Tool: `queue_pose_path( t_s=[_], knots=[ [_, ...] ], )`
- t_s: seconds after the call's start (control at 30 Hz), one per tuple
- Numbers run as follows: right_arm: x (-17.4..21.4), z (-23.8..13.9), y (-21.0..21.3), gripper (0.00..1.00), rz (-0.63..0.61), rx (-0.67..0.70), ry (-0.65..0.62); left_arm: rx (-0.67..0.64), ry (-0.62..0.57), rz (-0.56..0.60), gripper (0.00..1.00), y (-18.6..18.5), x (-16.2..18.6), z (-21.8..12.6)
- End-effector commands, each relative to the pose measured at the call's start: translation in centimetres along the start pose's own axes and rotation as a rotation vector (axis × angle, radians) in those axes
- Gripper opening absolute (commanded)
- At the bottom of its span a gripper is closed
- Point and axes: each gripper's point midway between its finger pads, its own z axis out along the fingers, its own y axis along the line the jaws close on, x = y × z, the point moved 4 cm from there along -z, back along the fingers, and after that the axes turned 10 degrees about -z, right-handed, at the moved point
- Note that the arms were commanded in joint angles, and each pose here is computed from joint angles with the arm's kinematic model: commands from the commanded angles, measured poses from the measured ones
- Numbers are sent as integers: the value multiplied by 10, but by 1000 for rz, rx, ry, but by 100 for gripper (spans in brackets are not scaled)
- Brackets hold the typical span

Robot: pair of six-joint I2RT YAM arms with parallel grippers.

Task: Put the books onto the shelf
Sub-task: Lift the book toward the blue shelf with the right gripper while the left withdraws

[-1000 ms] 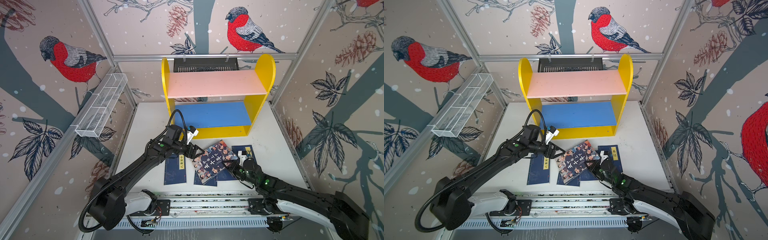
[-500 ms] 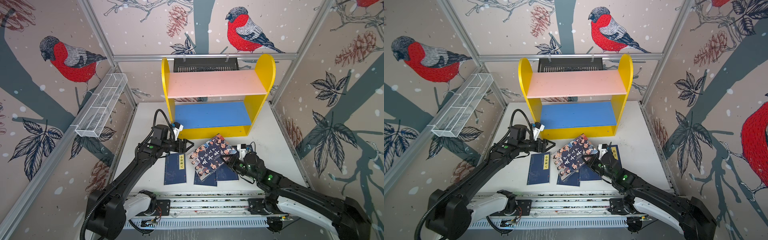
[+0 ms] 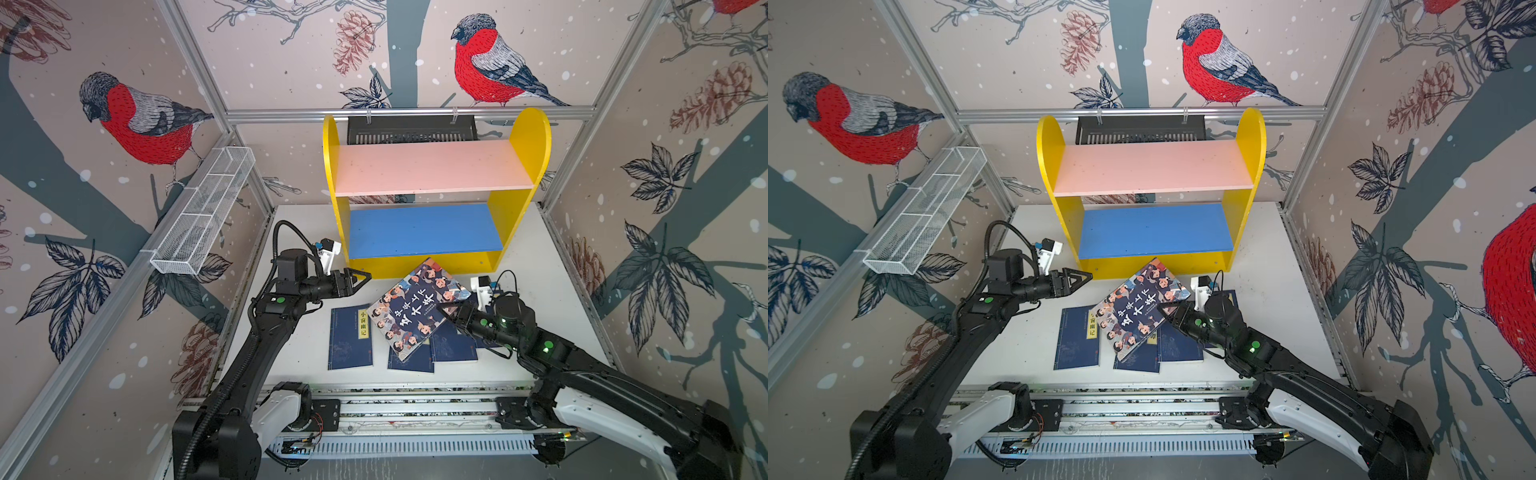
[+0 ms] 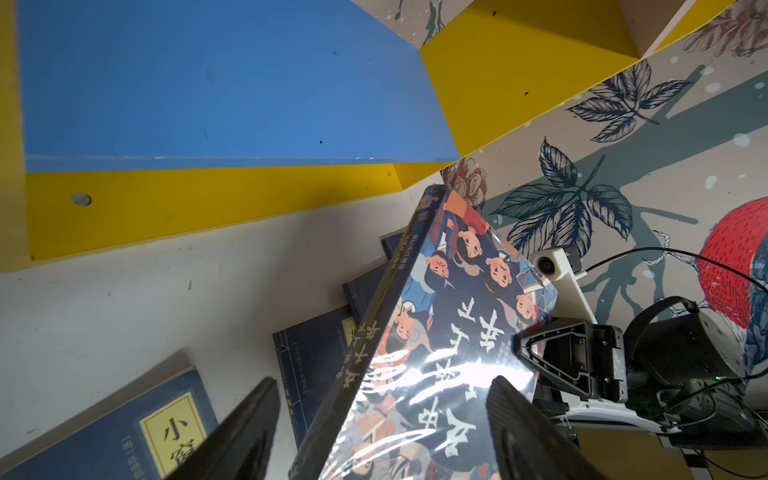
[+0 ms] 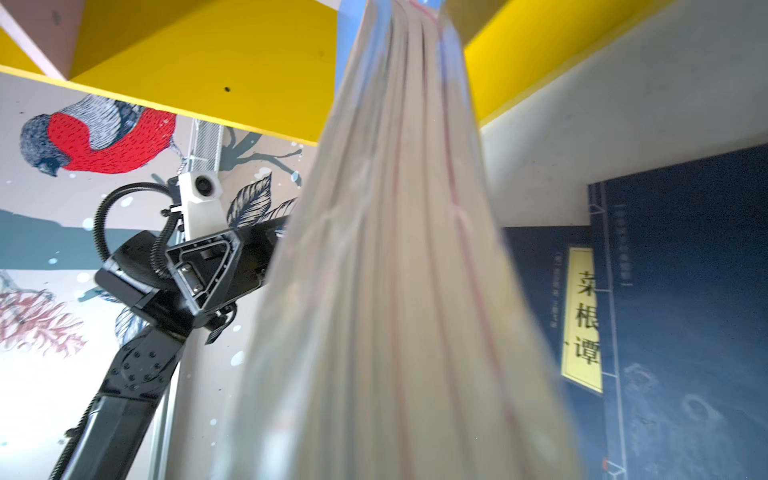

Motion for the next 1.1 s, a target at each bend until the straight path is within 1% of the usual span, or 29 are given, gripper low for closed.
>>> queue_pose_path(
  t_s=[0.0,0.1,0.23,0.5,0.6,0.8,0.97,1.07],
  knots=[
    [-16,-6,54,2,-103,-211,-19,20,-58,44,79,-5,-16,-8],
    [-23,-7,75,2,-139,-259,-7,-51,-131,37,78,7,-33,-18],
    [-34,-9,104,2,-190,-317,-3,-53,-184,9,78,11,-47,-31],
    [-53,-14,154,2,-268,-420,7,-40,-227,14,78,4,-59,-43],
    [-61,-18,173,2,-302,-459,-6,-70,-261,-15,78,10,-65,-49],
    [-80,-22,206,2,-361,-501,-37,-60,-288,-57,79,14,-71,-55],
    [-100,-20,223,2,-379,-517,-77,-73,-292,-70,79,21,-68,-54],
    [-116,-19,232,2,-383,-532,-108,-58,-286,-61,79,21,-67,-52]
  ],
)
